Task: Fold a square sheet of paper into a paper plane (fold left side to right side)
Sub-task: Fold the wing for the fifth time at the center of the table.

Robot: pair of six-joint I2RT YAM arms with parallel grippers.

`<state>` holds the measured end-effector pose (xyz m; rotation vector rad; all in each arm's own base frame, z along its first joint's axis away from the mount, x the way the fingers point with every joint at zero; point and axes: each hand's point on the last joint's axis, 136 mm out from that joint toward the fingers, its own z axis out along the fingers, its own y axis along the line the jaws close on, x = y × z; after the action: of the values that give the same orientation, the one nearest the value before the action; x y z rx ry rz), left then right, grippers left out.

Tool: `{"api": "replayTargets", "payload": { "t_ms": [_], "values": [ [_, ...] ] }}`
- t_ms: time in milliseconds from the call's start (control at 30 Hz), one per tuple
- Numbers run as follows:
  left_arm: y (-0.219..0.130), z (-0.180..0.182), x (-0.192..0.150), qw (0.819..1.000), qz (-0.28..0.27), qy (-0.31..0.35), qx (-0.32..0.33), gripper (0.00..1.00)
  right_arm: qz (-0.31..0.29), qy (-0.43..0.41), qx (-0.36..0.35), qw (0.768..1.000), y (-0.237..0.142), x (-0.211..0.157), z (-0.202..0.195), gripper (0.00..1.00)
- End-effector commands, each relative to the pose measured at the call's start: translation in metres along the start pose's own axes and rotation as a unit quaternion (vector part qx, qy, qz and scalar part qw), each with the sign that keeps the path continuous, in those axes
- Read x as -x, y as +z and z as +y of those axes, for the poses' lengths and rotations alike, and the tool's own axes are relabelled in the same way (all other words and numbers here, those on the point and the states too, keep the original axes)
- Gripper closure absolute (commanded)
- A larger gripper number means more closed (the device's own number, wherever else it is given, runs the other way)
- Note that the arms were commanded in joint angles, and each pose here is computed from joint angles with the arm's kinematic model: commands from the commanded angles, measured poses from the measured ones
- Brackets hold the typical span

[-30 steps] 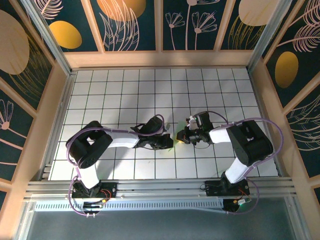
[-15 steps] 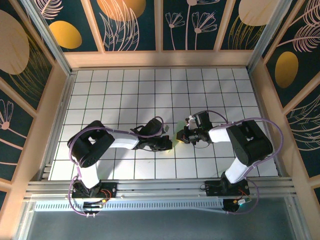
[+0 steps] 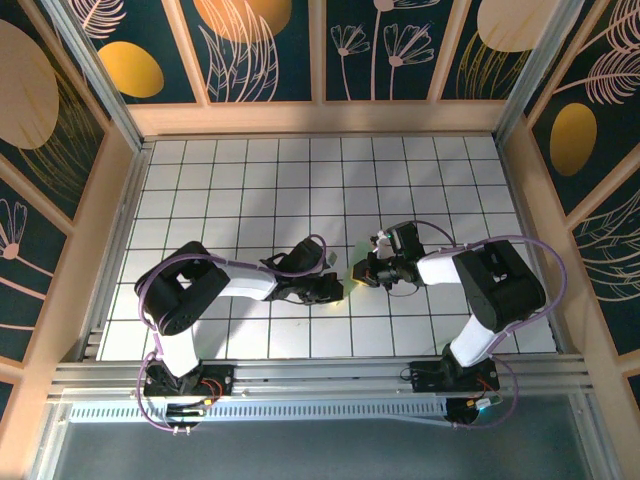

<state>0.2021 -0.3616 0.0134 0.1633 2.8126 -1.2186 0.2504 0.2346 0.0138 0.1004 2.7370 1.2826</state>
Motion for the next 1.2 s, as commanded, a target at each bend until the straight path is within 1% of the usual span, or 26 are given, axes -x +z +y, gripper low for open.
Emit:
{"api": "replayTargets", "payload": {
  "t_ms": [0, 167, 300, 333, 400, 533, 700, 733, 833, 1167],
  "values": [
    [-0.001, 0.018, -0.021, 0.999, 0.022, -0.02, 0.026, 1.0, 0.009, 0.033, -0.128, 0.991, 0.007, -0.018, -0.064, 1.0],
    [-0.008, 0.022, -0.026, 0.999, 0.015, -0.026, 0.029, 1.0, 0.01, 0.033, -0.127, 0.991, 0.008, -0.019, -0.064, 1.0],
    [-0.018, 0.018, -0.02, 0.999, -0.002, -0.018, 0.038, 1.0, 0.01, 0.033, -0.127, 0.991, 0.008, -0.019, -0.064, 1.0],
    [-0.026, 0.008, -0.014, 0.999, -0.014, -0.007, 0.033, 1.0, 0.01, 0.033, -0.126, 0.991, 0.008, -0.02, -0.063, 1.0],
    [-0.032, 0.001, -0.006, 0.999, -0.024, 0.001, 0.033, 1.0, 0.011, 0.032, -0.126, 0.991, 0.008, -0.02, -0.063, 1.0],
    [-0.038, -0.02, 0.01, 0.999, -0.041, 0.014, 0.007, 1.0, 0.01, 0.032, -0.126, 0.991, 0.009, -0.021, -0.062, 1.0],
    [-0.029, -0.048, 0.018, 0.998, -0.026, 0.033, -0.047, 1.0, 0.012, 0.034, -0.128, 0.991, 0.009, -0.022, -0.063, 1.0],
    [-0.019, -0.041, 0.015, 0.999, -0.014, 0.029, -0.041, 1.0, 0.012, 0.033, -0.129, 0.991, 0.009, -0.022, -0.064, 1.0],
    [-0.01, -0.038, 0.016, 0.999, -0.005, 0.032, -0.037, 1.0, 0.011, 0.034, -0.129, 0.991, 0.01, -0.022, -0.064, 1.0],
    [0.007, -0.029, 0.018, 0.999, 0.004, 0.027, -0.032, 1.0, 0.015, 0.036, -0.129, 0.991, 0.012, -0.024, -0.064, 1.0]
  ]
}}
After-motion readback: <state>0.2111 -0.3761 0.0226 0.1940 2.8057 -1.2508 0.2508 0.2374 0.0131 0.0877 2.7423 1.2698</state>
